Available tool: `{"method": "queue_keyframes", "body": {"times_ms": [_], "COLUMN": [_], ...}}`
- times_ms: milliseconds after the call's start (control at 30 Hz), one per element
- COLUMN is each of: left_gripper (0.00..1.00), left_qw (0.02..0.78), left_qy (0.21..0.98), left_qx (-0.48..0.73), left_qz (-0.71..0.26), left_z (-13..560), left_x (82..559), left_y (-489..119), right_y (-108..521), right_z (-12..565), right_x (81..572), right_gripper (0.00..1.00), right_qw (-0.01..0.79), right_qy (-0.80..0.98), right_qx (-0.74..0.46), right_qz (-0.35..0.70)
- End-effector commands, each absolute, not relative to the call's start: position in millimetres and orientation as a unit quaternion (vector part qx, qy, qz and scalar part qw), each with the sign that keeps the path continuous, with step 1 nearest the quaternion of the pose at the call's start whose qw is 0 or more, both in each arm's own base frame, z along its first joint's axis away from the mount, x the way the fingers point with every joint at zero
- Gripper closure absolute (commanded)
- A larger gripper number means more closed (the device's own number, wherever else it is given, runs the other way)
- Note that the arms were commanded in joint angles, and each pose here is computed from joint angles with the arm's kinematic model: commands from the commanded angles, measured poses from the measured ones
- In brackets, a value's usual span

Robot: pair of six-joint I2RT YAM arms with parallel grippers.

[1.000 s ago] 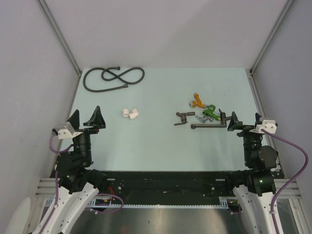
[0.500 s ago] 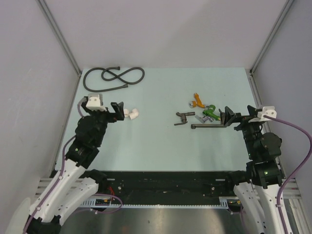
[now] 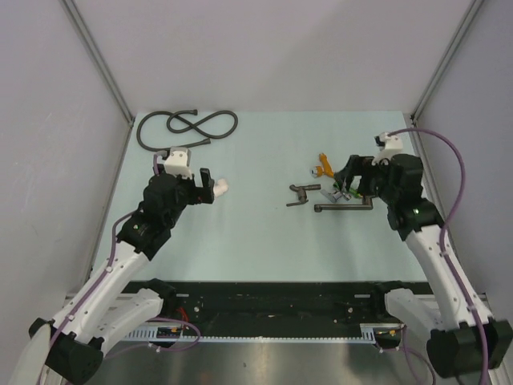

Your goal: Install the water faucets

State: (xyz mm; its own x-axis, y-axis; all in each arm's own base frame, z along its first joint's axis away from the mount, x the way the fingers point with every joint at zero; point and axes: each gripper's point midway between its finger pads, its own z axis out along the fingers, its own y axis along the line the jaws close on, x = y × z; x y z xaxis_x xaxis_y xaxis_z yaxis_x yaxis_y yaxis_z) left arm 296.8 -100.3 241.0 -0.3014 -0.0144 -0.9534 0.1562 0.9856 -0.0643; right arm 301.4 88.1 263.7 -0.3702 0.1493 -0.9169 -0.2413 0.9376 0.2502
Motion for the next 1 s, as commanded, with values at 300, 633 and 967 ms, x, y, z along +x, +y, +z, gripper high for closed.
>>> {"method": "queue_keyframes", "body": {"times_ms": [300, 633, 967], "left_gripper": [0.0, 0.0, 0.0], "left_qw": [0.61, 0.615, 0.613], "left_qy": [0.781, 0.775, 0.776], "left_qx": [0.049, 0.049, 0.051], "left_qz": [-0.129, -0.135, -0.141], "left_z": [270, 275, 275], "left_x": [286, 283, 283], "left_y": [-112, -112, -115], "right_y": [188, 199, 213], "right_z": [156, 87, 47], "right_x": [341, 388, 399], "right_gripper": [0.0, 0.25, 0.46], "right_qw": [0.361, 0.317, 0.301], "right_qy": [0.909, 0.938, 0.944], "right_qx": [-0.043, -0.021, -0.03], "right_qz": [0.205, 0.14, 0.131]}}
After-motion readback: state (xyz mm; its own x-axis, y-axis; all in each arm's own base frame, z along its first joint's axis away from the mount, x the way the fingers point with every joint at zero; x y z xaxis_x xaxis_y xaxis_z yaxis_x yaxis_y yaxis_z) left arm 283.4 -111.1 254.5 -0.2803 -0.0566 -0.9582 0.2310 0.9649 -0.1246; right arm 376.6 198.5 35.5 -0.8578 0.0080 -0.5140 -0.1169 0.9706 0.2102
